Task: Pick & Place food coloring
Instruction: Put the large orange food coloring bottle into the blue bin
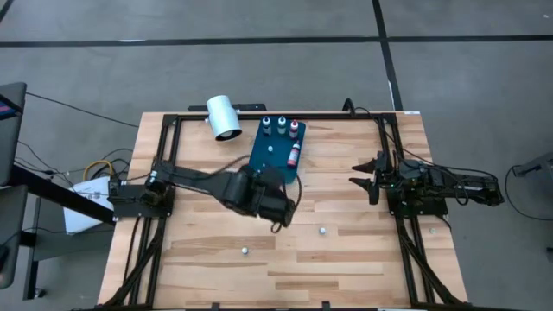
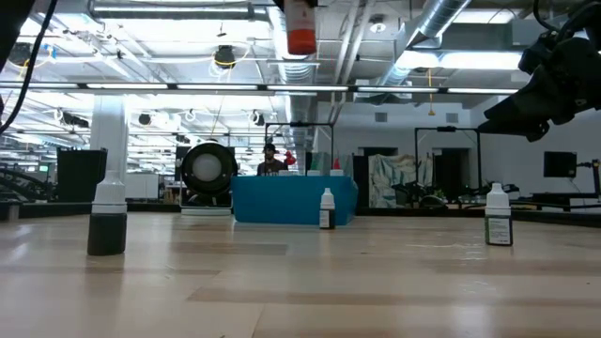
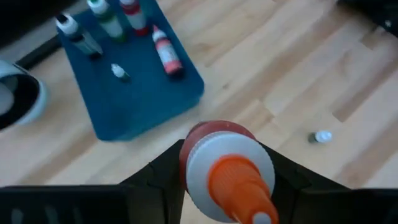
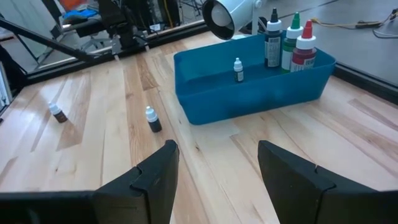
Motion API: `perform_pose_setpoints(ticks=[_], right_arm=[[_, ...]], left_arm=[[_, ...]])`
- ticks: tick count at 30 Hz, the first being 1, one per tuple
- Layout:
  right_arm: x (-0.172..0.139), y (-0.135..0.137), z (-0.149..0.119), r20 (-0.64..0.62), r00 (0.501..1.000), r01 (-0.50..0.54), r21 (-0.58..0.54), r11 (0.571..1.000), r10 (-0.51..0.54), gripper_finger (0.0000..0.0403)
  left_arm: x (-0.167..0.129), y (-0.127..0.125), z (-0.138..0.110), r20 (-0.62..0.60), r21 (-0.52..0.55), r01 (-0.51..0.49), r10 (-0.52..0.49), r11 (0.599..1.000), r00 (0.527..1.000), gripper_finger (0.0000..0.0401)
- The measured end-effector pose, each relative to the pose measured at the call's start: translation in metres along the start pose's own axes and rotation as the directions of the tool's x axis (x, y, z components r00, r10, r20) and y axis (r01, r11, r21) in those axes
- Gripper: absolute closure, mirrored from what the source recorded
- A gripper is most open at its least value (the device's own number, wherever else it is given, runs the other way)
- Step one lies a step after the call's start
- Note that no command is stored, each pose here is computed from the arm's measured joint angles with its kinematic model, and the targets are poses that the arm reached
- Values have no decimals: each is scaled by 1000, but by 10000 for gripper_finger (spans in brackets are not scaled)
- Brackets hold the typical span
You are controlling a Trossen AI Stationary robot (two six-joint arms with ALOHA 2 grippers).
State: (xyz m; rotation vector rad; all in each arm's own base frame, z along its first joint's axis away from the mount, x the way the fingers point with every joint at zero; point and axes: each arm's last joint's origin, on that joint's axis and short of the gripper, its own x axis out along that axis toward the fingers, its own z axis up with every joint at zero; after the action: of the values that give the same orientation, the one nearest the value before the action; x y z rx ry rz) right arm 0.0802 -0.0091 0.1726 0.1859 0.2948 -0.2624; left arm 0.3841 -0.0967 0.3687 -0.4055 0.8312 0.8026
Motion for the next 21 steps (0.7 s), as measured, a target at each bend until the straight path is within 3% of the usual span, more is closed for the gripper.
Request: perform_pose_setpoints(ticks=[21], right_arm=[[0, 0, 0, 0, 1000, 0, 0, 1000, 0, 196]], left_arm=[[24, 35, 46, 44, 43, -96, 94, 994, 995, 262]])
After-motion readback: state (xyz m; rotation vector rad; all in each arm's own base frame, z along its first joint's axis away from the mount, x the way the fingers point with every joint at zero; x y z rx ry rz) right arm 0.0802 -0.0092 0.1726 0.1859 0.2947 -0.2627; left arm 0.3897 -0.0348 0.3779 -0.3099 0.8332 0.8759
